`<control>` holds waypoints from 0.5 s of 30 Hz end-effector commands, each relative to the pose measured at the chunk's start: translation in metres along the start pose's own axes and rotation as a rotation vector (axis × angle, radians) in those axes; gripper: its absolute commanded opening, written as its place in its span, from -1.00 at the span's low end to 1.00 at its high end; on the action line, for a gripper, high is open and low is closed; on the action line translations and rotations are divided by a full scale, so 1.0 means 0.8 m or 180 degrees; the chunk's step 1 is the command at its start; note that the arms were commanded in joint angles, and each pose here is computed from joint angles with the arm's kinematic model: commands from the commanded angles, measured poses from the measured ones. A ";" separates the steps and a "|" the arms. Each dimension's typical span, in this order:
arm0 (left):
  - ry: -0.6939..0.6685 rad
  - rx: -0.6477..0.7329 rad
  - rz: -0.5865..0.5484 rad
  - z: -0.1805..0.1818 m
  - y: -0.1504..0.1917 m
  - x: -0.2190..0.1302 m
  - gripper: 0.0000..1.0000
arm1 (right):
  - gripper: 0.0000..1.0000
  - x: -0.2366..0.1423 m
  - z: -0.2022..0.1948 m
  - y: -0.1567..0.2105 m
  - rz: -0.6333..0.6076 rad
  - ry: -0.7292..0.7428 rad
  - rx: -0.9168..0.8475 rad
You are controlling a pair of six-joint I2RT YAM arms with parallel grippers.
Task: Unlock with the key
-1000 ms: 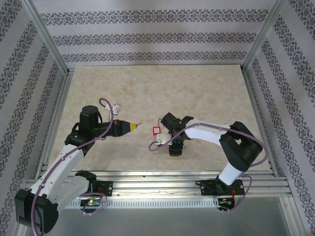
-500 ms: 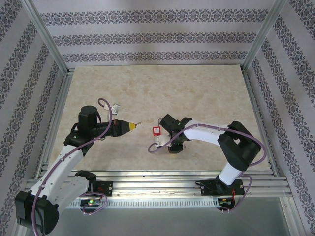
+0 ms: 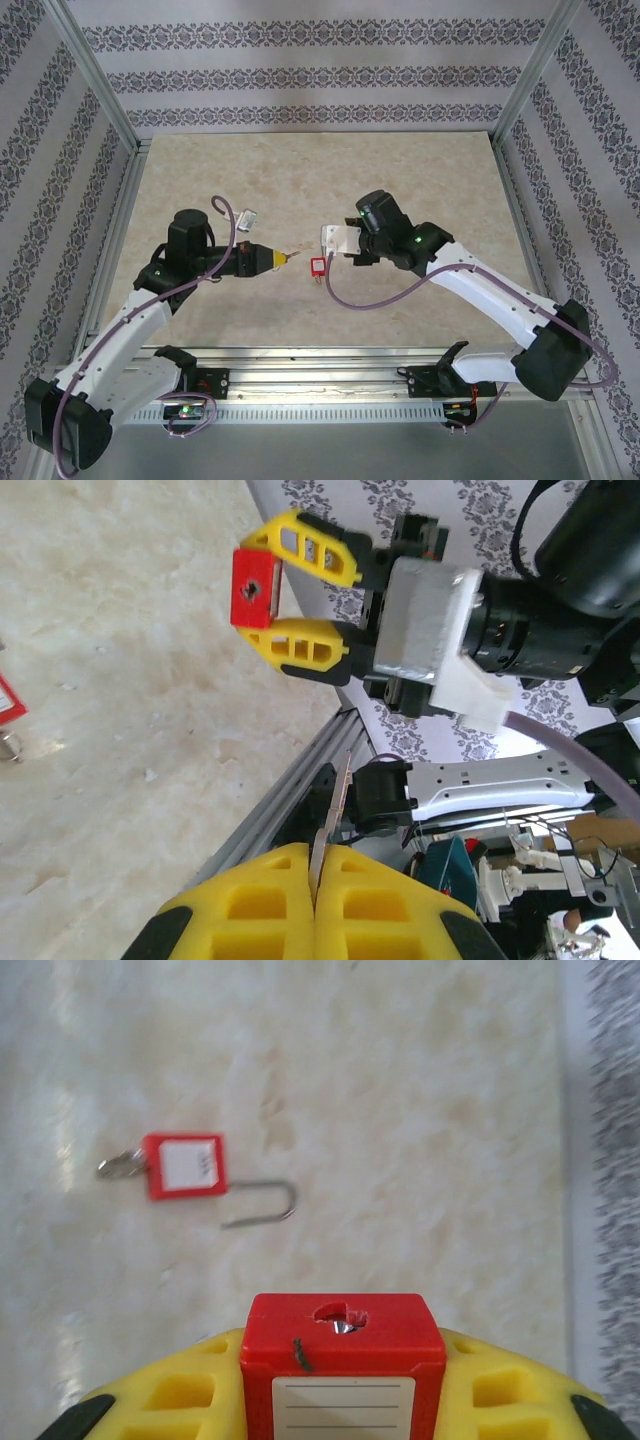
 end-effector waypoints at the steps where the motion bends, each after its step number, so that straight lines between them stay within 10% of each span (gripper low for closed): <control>1: 0.0018 -0.0040 0.0147 -0.017 -0.004 0.011 -1.00 | -0.89 -0.008 -0.011 -0.011 -0.0159 0.0074 -0.0136; 15: -0.0238 0.0062 0.0370 0.005 0.004 0.057 -1.00 | -0.90 -0.017 0.007 -0.031 -0.0321 -0.0240 -0.0223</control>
Point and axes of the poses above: each hand's point on the last joint's axis, 136 mm out from that joint toward the fingers, its own x axis out along the fingers, its own z axis along the line the jaws close on, y = z × x, the point moved 8 cm from there along -x, back along the fingers, and after that the axes turned 4 degrees about x, right-handed, at the moved point
